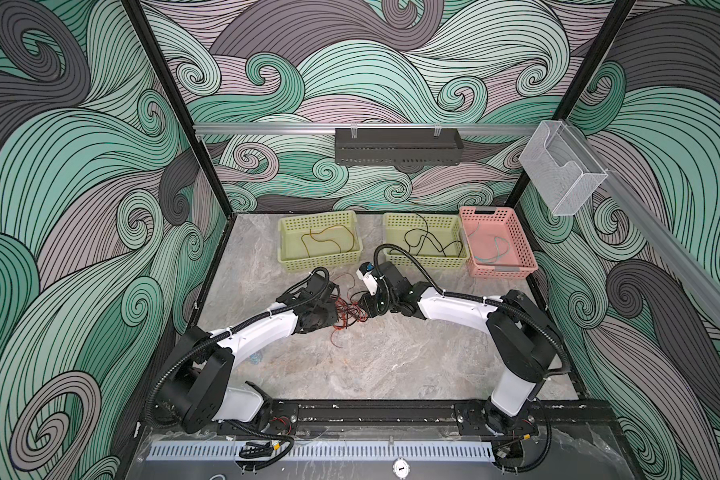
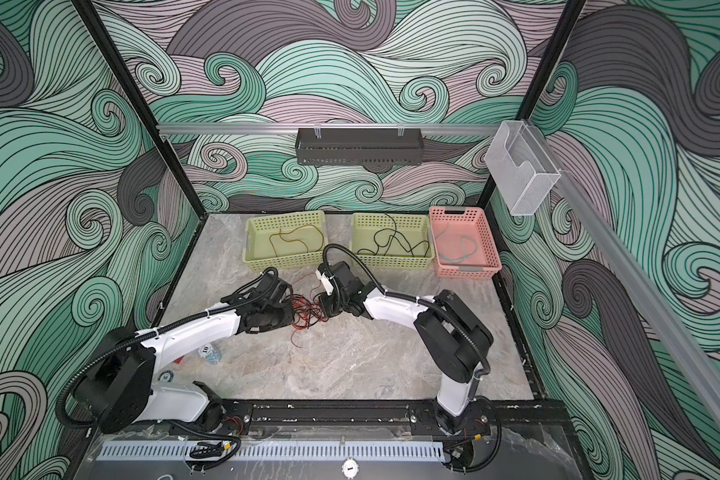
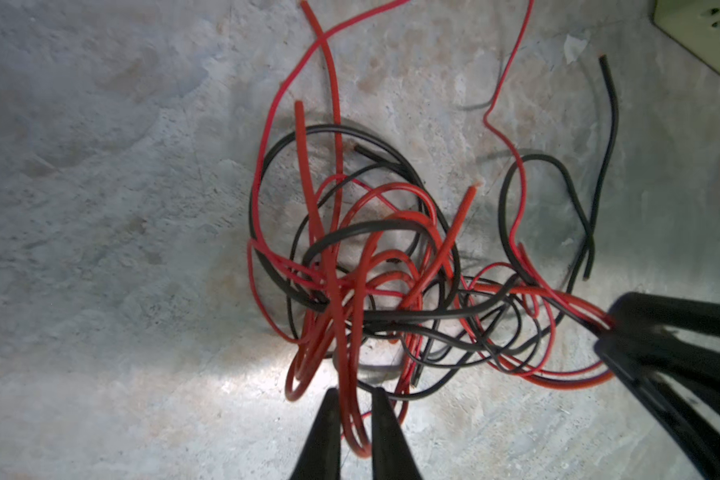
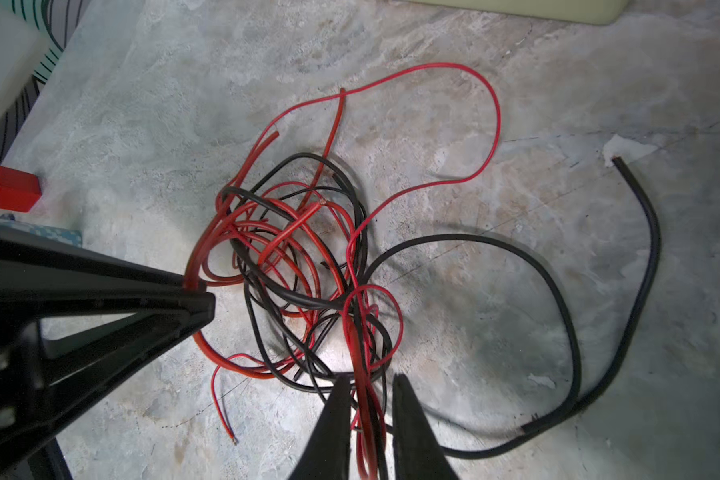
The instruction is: Untangle the cables
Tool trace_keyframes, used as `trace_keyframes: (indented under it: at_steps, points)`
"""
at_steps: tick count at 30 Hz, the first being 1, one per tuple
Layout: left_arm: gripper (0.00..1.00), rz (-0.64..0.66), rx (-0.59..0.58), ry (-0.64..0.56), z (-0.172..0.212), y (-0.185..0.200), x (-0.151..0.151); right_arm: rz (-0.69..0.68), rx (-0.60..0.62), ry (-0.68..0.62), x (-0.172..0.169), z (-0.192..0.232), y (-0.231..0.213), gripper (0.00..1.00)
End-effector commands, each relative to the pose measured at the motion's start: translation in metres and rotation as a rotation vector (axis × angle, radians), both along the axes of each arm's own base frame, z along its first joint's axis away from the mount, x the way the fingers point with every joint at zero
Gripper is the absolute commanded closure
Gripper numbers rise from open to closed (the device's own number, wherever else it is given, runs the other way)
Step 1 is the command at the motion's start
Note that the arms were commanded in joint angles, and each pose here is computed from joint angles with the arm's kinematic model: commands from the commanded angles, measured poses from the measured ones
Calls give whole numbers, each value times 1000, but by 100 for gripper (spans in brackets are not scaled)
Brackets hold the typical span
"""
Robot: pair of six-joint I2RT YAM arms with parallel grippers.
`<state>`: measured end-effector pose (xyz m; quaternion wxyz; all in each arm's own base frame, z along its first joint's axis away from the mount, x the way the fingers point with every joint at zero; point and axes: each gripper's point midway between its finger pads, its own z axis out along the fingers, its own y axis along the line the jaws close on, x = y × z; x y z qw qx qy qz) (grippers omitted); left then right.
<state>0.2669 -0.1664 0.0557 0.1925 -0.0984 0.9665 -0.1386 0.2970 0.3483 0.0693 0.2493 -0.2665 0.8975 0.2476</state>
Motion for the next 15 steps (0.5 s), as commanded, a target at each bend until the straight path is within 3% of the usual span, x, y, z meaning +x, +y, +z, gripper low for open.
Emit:
trace_keyframes:
  at_steps: [1, 3, 15]
  points:
    - [94, -16, 25, 8, 1, 8, -6, 21, 1, -5, -1, 3, 4, 96]
    - [100, -22, 27, 3, 4, 10, -10, 6, -6, -27, -2, 11, -2, 100]
    - [100, -92, -105, -161, 95, -2, -15, -74, 88, -238, -35, 118, -51, 100]
